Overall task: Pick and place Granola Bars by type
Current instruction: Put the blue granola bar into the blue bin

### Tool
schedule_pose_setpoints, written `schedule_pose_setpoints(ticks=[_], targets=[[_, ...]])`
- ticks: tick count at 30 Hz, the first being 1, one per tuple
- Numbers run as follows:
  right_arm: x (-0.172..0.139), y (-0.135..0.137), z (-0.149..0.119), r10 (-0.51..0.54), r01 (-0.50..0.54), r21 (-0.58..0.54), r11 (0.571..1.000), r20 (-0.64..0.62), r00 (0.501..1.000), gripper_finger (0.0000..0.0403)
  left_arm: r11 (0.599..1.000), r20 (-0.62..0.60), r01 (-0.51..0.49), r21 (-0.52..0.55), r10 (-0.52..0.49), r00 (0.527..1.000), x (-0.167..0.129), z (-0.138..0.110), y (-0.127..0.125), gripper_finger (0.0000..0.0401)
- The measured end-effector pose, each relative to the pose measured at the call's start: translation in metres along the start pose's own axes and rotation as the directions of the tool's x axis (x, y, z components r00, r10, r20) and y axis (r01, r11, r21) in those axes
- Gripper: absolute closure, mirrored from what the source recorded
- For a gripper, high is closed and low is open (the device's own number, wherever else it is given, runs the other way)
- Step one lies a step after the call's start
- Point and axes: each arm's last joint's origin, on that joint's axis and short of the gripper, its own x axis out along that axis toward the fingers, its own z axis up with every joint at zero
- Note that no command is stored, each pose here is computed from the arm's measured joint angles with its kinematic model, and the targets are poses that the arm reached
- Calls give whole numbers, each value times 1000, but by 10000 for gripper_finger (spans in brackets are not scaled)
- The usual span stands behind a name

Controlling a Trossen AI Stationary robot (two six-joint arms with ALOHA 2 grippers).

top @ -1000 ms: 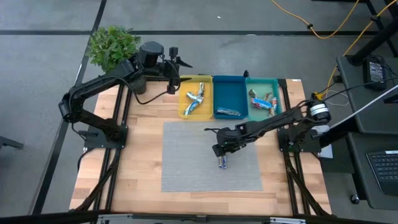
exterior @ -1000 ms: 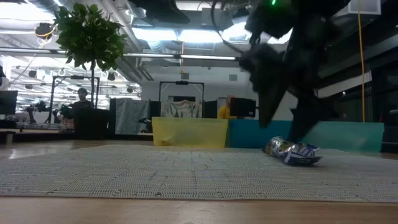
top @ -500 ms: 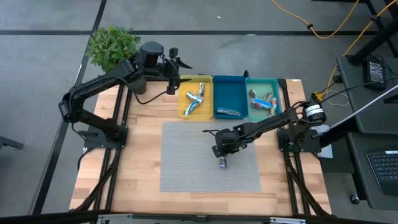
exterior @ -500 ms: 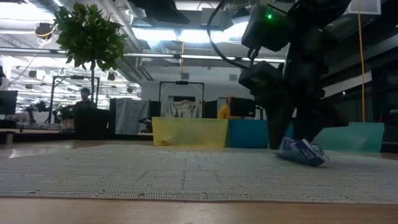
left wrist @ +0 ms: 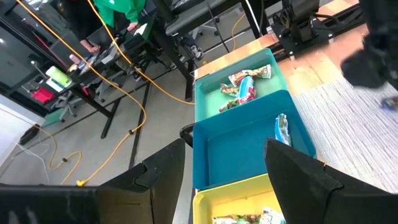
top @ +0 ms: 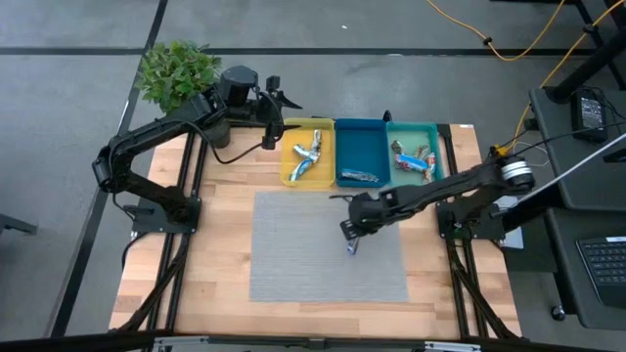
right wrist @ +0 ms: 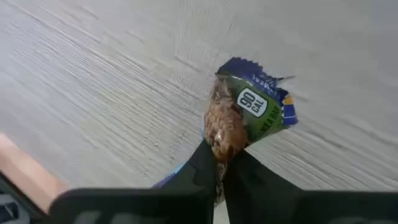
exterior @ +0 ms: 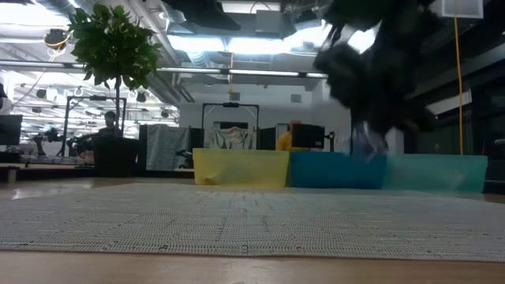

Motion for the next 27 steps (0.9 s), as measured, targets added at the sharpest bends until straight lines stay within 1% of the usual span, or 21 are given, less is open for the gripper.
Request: schedule_pose_setpoints(ticks=[2,4,7,10,13,15,18,21,24,27], targets=[[-20,-1,0,14,-14,-3,1000,38,999,384,1000,0,0,0,0,1000,0,0,0,189],[-42,-2,-1,55,-52,-30,998,89,994,375,1000,0,0,0,0,1000,0,0,0,189],[-76,-2,-1,159,-137,-137,981,167,973,372,1000,0,0,0,0,1000,0,0,0,189],[-109,-4,-2,240,-184,-230,956,245,939,383,1000,0,1,0,-1,1000,0,0,0,189],[-139,-7,-2,301,-192,-336,922,310,902,388,1000,-1,1,-5,-1,1000,0,0,0,189],[-153,-9,-3,320,-174,-384,907,356,878,387,1000,-1,0,-15,0,1000,0,0,0,189],[-167,-14,0,330,-138,-425,895,419,846,374,1000,0,1,-23,-1,1000,0,0,0,189],[-172,-19,7,326,-105,-454,885,444,834,372,999,0,1,-32,-1,1000,0,0,0,189],[-174,-24,20,315,-67,-481,874,456,832,383,999,-1,0,-44,0,1000,0,0,0,189],[-178,-33,42,325,-64,-501,863,455,829,389,999,0,1,-47,-1,1000,0,0,0,189]])
